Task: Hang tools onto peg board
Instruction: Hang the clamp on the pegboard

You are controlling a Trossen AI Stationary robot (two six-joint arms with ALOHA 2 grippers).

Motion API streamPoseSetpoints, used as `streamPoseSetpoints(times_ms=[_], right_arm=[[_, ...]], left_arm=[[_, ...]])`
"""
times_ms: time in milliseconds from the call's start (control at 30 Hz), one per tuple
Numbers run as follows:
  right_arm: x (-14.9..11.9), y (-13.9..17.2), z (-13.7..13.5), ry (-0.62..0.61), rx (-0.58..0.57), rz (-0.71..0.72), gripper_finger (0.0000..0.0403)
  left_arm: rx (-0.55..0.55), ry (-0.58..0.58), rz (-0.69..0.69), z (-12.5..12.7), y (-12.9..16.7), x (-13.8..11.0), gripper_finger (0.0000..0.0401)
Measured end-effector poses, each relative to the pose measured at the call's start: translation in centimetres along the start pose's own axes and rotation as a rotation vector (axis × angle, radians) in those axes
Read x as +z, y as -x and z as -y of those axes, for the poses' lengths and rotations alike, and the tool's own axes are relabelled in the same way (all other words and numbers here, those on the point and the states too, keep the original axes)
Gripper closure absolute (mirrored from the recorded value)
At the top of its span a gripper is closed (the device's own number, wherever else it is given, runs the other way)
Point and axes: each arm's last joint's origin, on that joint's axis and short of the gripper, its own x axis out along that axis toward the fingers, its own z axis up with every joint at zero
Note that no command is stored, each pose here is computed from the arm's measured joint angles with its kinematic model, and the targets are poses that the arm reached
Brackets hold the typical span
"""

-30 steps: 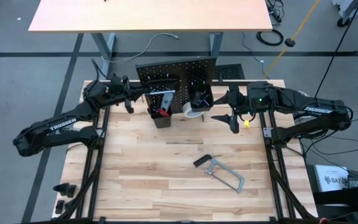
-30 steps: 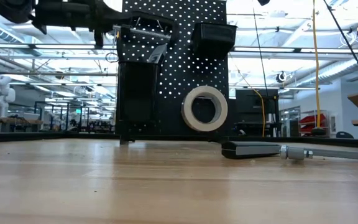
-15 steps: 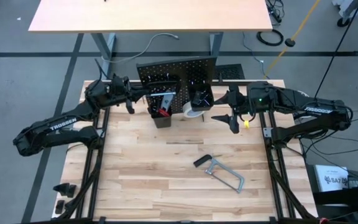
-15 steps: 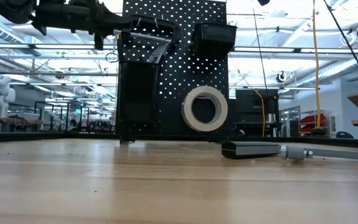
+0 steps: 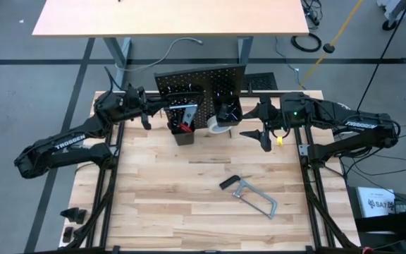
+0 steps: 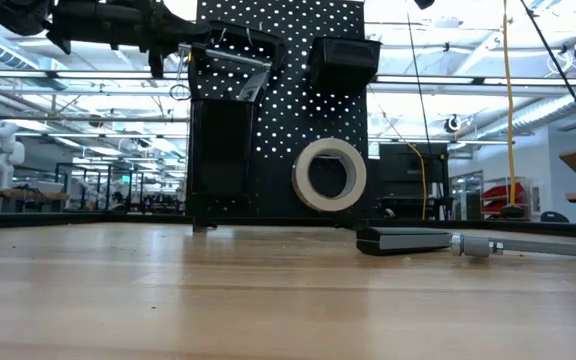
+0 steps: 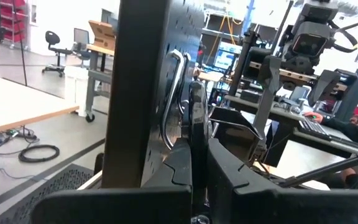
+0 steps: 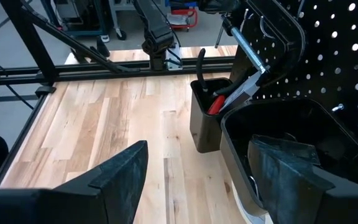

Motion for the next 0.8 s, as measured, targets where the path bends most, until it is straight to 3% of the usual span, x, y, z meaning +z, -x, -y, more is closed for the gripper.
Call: streamPoseSetpoints(times_ms=[433,800], right_arm=[[0.00,0.00,0.00,-0.010,0.000,0.000,0.0133],[0.00,0.00,0.00,-0.010,0.000,0.000,0.0133]], left_arm=[[0.004,-0.023,-0.019,-0.04,0.03,-0.19,0.0388],[0.014,-0.016,-0.036,-0.10,0.03,-0.31,0.0305]])
